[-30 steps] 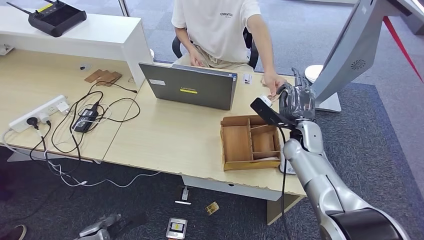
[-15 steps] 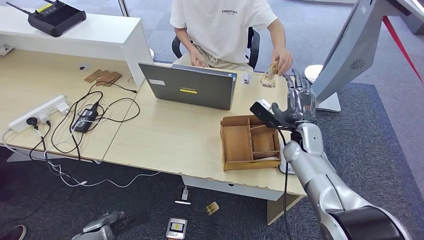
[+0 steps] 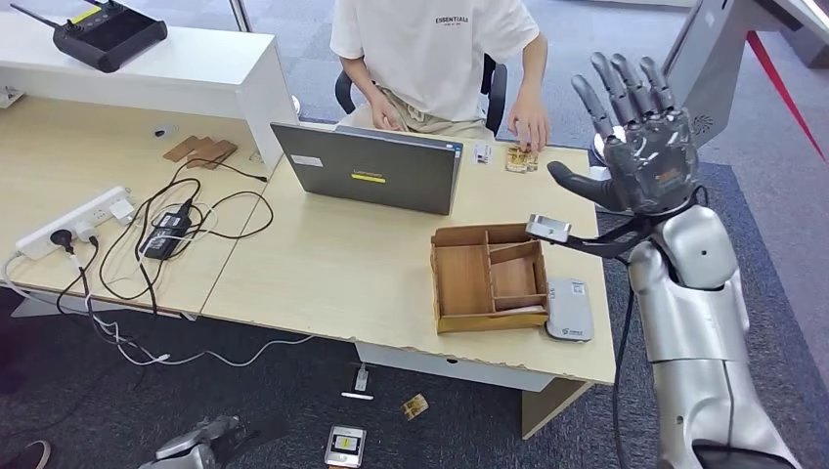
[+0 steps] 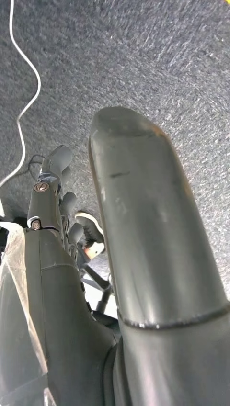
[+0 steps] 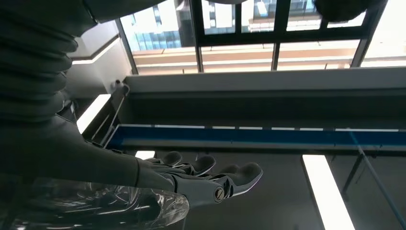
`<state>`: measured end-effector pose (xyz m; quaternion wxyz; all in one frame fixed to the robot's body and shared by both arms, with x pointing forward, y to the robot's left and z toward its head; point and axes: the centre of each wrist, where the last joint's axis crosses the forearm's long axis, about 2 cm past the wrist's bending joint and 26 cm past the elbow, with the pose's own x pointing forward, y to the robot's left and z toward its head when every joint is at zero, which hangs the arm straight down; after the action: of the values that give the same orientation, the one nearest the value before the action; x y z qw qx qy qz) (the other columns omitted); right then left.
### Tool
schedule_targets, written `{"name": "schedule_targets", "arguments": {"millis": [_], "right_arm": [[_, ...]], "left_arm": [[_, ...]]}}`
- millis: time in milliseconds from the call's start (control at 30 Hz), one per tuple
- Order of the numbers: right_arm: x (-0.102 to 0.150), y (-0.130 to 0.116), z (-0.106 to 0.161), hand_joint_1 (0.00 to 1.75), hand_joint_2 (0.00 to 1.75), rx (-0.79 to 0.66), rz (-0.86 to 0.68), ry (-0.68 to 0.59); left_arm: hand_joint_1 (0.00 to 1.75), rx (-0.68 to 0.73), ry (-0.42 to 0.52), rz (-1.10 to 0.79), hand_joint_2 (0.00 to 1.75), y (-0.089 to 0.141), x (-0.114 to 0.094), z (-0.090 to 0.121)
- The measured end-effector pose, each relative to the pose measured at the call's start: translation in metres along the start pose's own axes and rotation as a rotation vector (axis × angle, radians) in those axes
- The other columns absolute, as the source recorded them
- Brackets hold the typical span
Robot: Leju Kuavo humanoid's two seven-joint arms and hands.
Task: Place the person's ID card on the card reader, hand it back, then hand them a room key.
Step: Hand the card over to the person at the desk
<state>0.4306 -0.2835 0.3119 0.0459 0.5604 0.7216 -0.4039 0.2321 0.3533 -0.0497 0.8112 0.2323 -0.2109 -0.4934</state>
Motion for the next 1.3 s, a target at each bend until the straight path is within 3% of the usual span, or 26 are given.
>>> {"name": "schedule_targets", "arguments": {"millis": [133, 433, 733, 967, 1133, 1300], "right_arm": [[-0.038, -0.028, 0.009, 0.00, 0.00, -0.100, 0.080, 0.016], [-0.127, -0.076, 0.076, 0.00, 0.00, -0.173, 0.259, 0.327], [-0.163, -0.094, 0.159, 0.00, 0.00, -0.104, 0.357, 0.609], [-0.154, -0.089, 0.275, 0.00, 0.00, 0.111, 0.364, 0.942], [-0.108, -0.086, 0.364, 0.00, 0.00, 0.335, 0.327, 1.207], [-0.065, -0.079, 0.408, 0.00, 0.00, 0.453, 0.284, 1.517]], "left_arm": [[0.00, 0.023, 0.027, 0.053, 0.00, -0.012, -0.019, 0.002], [0.00, 0.096, 0.111, 0.176, 0.00, -0.047, -0.058, 0.013], [0.00, 0.135, 0.156, 0.225, 0.00, -0.063, -0.072, 0.020], [0.00, 0.168, 0.195, 0.304, 0.00, -0.072, -0.080, 0.024], [0.00, 0.168, 0.217, 0.341, 0.00, -0.080, -0.082, 0.026], [0.00, 0.182, 0.226, 0.377, 0.00, -0.080, -0.081, 0.027]]}}
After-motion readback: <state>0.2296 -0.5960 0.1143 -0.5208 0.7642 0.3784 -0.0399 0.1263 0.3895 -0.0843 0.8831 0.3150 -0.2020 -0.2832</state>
